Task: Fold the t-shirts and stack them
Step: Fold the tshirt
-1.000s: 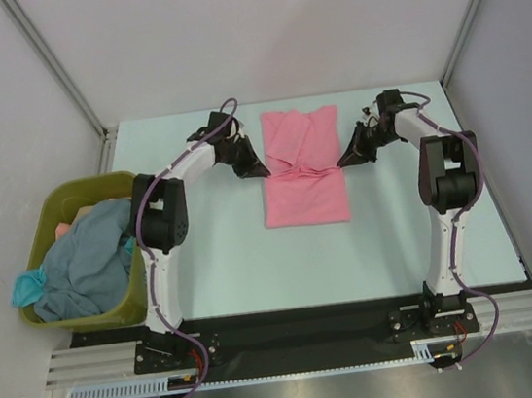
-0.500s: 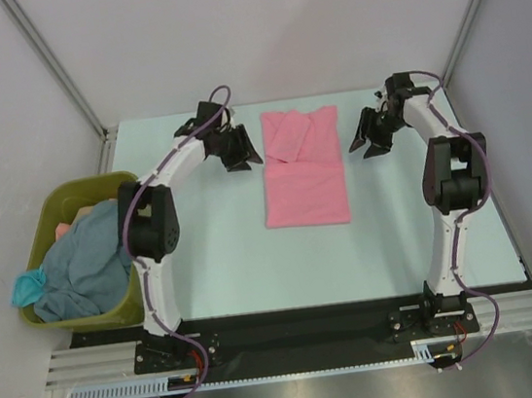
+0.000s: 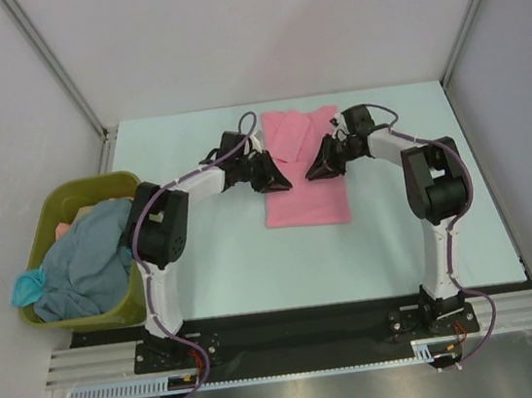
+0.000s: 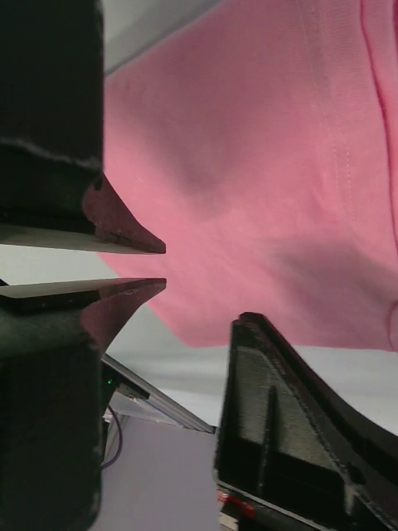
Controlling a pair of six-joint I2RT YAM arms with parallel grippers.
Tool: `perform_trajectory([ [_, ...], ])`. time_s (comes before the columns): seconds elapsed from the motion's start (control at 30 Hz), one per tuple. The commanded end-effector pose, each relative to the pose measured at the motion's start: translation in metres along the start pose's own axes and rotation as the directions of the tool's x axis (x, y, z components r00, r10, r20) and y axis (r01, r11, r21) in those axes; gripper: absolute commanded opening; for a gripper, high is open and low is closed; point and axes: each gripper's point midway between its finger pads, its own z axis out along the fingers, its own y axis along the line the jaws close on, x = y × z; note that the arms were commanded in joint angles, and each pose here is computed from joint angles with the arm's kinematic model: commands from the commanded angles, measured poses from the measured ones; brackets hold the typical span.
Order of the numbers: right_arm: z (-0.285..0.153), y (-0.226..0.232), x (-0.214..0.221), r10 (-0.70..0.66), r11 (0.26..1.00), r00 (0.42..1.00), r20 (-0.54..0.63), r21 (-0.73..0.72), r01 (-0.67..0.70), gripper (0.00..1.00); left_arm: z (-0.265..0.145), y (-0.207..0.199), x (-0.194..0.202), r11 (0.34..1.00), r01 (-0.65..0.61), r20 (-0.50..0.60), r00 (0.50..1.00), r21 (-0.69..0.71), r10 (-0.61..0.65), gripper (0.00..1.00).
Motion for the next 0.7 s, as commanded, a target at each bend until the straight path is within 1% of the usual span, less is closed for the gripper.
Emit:
perform_trajectory([
  [0.0, 0.001, -0.012, -0.032, 0.036, 0.996, 0.997, 0.062, -0.084, -0.030, 0.20, 0.003, -0.008, 0.000, 0.998, -0.001, 0.004, 1.000, 0.068, 0.001, 0.22],
  [0.13, 0.007, -0.031, -0.043, 0.065, 0.986, 0.997, 0.042, -0.159, -0.057, 0.20, -0.001, 0.009, 0.019, 1.000, 0.006, -0.021, 1.000, 0.022, -0.005, 0.22],
  [0.2, 0.005, -0.044, -0.058, 0.074, 0.984, 0.995, 0.061, -0.164, -0.063, 0.20, -0.003, 0.019, 0.027, 1.000, -0.009, -0.030, 1.000, -0.004, 0.009, 0.21],
  [0.23, 0.008, -0.054, -0.061, 0.099, 0.981, 0.994, 0.052, -0.171, -0.089, 0.20, -0.006, 0.029, 0.035, 0.999, -0.002, -0.034, 0.999, -0.040, 0.001, 0.21],
  [0.3, -0.001, -0.060, -0.079, 0.116, 0.976, 0.989, 0.089, -0.195, -0.097, 0.21, -0.010, 0.043, 0.043, 0.997, -0.010, -0.051, 0.999, -0.072, 0.006, 0.20],
  [0.33, -0.003, -0.061, -0.083, 0.115, 0.976, 0.989, 0.096, -0.196, -0.094, 0.21, -0.012, 0.048, 0.048, 0.996, -0.010, -0.061, 0.998, -0.094, 0.005, 0.19],
  [0.37, -0.009, -0.061, -0.083, 0.129, 0.977, 0.988, 0.084, -0.182, -0.112, 0.22, -0.017, 0.051, 0.048, 0.993, -0.047, -0.061, 0.997, -0.111, 0.041, 0.18],
  [0.4, -0.015, -0.053, -0.092, 0.108, 0.981, 0.989, 0.102, -0.172, -0.089, 0.22, -0.022, 0.055, 0.055, 0.988, -0.046, -0.080, 0.996, -0.144, 0.034, 0.18],
  [0.43, -0.024, -0.043, -0.093, 0.056, 0.987, 0.992, 0.113, -0.153, -0.038, 0.24, -0.027, 0.058, 0.053, 0.983, -0.065, -0.073, 0.996, -0.174, 0.053, 0.18],
  [0.47, -0.030, -0.039, -0.081, 0.080, 0.990, 0.994, 0.071, -0.121, -0.071, 0.25, -0.037, 0.048, 0.049, 0.980, -0.106, -0.058, 0.994, -0.170, 0.097, 0.19],
  [0.5, -0.032, -0.027, -0.072, 0.054, 0.993, 0.997, 0.048, -0.103, -0.048, 0.29, -0.044, 0.043, 0.049, 0.978, -0.119, -0.050, 0.992, -0.171, 0.111, 0.20],
  [0.53, -0.036, -0.021, -0.068, 0.032, 0.998, 0.998, 0.047, -0.064, -0.029, 0.31, -0.051, 0.037, 0.049, 0.977, -0.125, -0.046, 0.992, -0.175, 0.118, 0.24],
  [0.57, -0.049, -0.008, -0.051, -0.005, 1.000, 1.000, 0.021, -0.025, 0.005, 0.33, -0.057, 0.032, 0.048, 0.975, -0.137, -0.040, 0.990, -0.175, 0.132, 0.26],
  [0.6, -0.050, -0.003, -0.040, -0.023, 1.000, 1.000, 0.003, 0.006, 0.023, 0.34, -0.066, 0.019, 0.043, 0.975, -0.154, -0.018, 0.988, -0.161, 0.153, 0.26],
  [0.63, -0.045, 0.006, -0.023, -0.048, 0.998, 0.998, -0.026, 0.035, 0.049, 0.34, -0.071, 0.014, 0.044, 0.975, -0.157, -0.016, 0.988, -0.155, 0.156, 0.27],
  [0.67, -0.045, 0.010, -0.001, -0.050, 0.998, 0.996, -0.067, 0.038, 0.053, 0.32, -0.075, 0.006, 0.045, 0.979, -0.155, -0.012, 0.988, -0.133, 0.155, 0.27],
])
